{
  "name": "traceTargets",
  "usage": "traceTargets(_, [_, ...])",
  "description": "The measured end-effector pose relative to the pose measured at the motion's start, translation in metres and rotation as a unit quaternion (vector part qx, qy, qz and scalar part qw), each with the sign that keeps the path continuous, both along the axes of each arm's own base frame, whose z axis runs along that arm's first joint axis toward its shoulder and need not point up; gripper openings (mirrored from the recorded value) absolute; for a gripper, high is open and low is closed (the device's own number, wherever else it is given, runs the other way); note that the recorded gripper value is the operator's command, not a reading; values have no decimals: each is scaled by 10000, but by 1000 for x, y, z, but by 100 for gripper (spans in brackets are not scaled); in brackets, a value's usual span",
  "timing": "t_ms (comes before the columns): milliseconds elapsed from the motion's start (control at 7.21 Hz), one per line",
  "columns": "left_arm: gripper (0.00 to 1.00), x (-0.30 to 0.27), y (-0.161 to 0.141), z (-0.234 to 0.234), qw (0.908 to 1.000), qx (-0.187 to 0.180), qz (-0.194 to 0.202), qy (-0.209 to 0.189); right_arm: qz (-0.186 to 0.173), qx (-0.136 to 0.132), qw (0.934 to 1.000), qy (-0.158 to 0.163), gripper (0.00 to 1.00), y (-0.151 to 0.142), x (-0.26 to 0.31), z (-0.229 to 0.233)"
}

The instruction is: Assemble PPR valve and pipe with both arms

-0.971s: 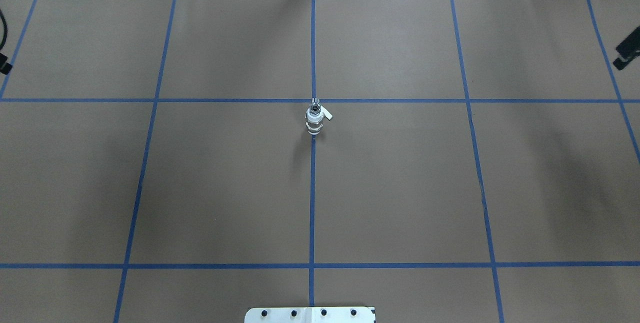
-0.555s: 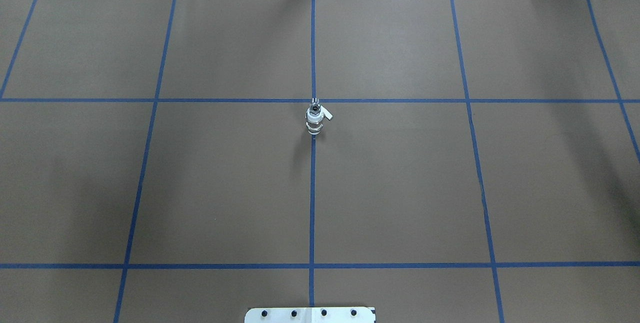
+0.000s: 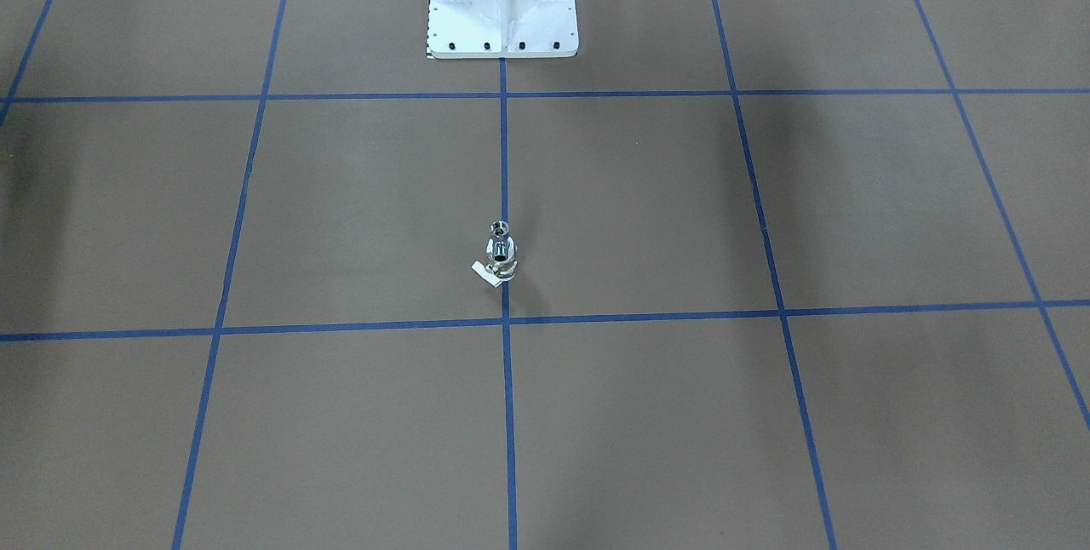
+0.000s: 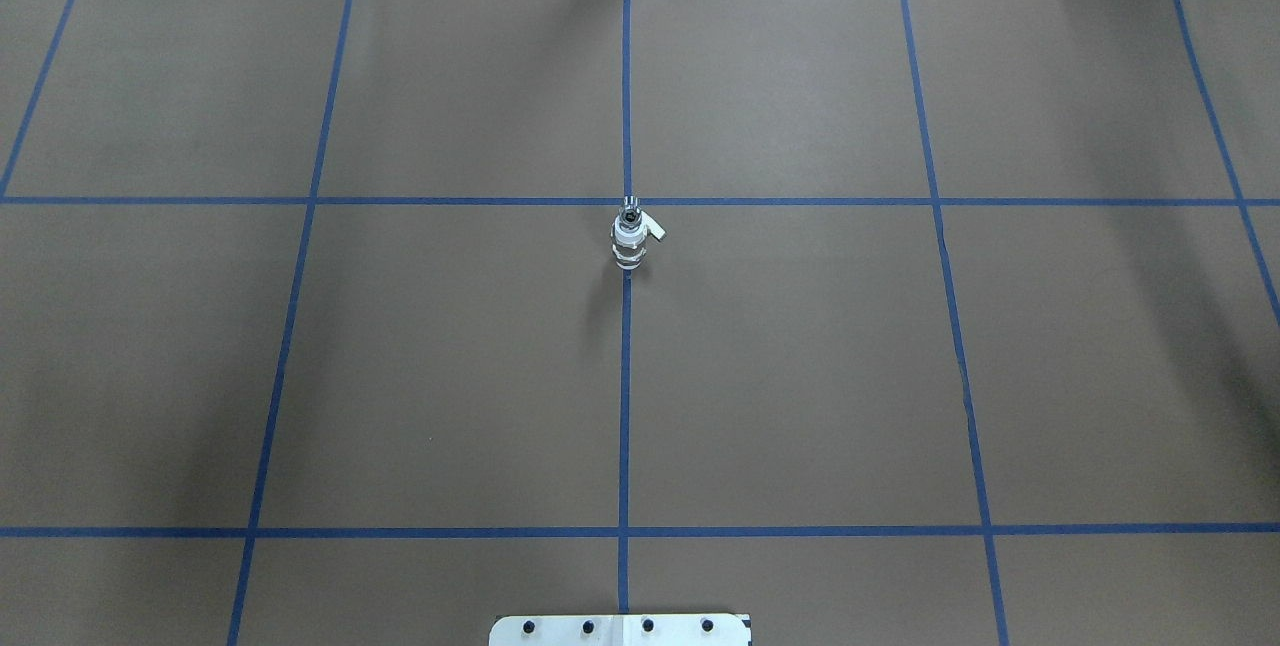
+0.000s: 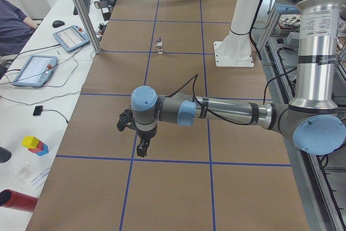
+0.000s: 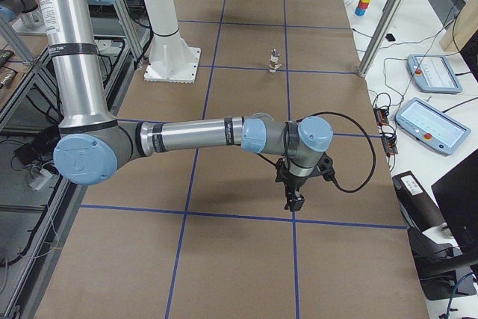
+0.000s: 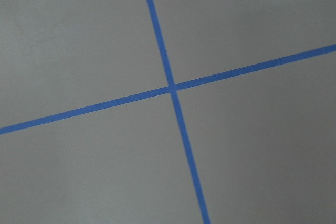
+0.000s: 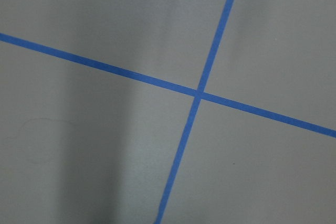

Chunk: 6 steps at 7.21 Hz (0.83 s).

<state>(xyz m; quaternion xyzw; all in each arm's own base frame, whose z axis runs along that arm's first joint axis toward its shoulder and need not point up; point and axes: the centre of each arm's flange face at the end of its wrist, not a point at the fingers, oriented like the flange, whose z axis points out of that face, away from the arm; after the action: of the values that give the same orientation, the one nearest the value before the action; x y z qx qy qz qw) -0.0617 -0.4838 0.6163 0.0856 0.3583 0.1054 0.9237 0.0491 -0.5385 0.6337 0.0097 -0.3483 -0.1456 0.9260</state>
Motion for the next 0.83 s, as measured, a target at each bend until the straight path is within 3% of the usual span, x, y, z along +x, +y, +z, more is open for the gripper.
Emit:
traceTargets(278, [100,-6,0,5,10000,40,39,78,200,-85,9998,-13,99,9,17,30])
traceTargets(833, [100,-6,1,16,10000,-41,33,81,310,-147,9994,-23,99,14,27,37])
